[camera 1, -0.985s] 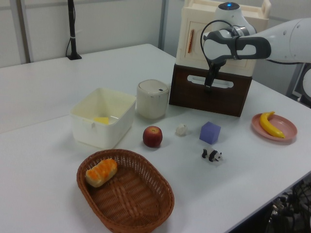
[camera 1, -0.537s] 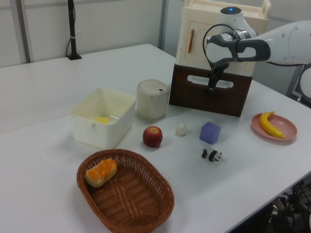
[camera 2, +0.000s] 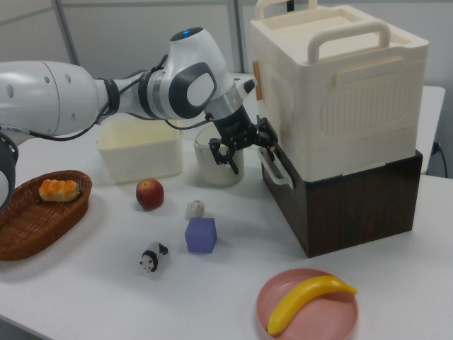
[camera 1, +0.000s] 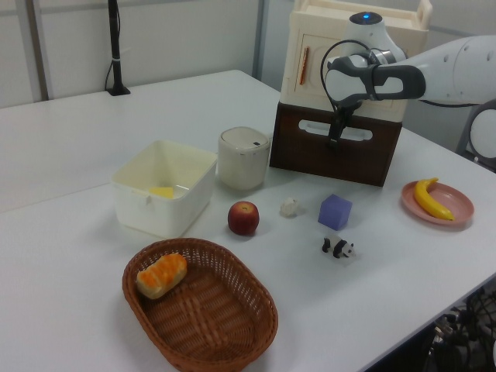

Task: Slide open the drawer
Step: 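Lower the open gripper to the drawer's front handle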

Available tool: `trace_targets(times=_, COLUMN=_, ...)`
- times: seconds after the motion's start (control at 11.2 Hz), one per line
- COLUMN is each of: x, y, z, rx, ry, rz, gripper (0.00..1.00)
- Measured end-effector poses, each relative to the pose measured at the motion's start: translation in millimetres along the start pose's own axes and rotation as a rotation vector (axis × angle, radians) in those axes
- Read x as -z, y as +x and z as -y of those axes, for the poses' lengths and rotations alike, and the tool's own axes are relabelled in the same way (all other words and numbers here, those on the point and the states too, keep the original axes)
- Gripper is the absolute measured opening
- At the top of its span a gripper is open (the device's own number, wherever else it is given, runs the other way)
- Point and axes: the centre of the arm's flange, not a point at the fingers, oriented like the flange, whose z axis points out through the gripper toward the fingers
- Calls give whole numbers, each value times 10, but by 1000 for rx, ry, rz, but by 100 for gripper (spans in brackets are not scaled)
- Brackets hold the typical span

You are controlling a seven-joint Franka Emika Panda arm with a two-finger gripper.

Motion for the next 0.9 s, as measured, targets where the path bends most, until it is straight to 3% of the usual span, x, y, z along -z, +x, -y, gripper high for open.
trace_targets(times=0.9, x=-69, y=8, z=-6, rx=0, ry=3, rz=4, gripper=100)
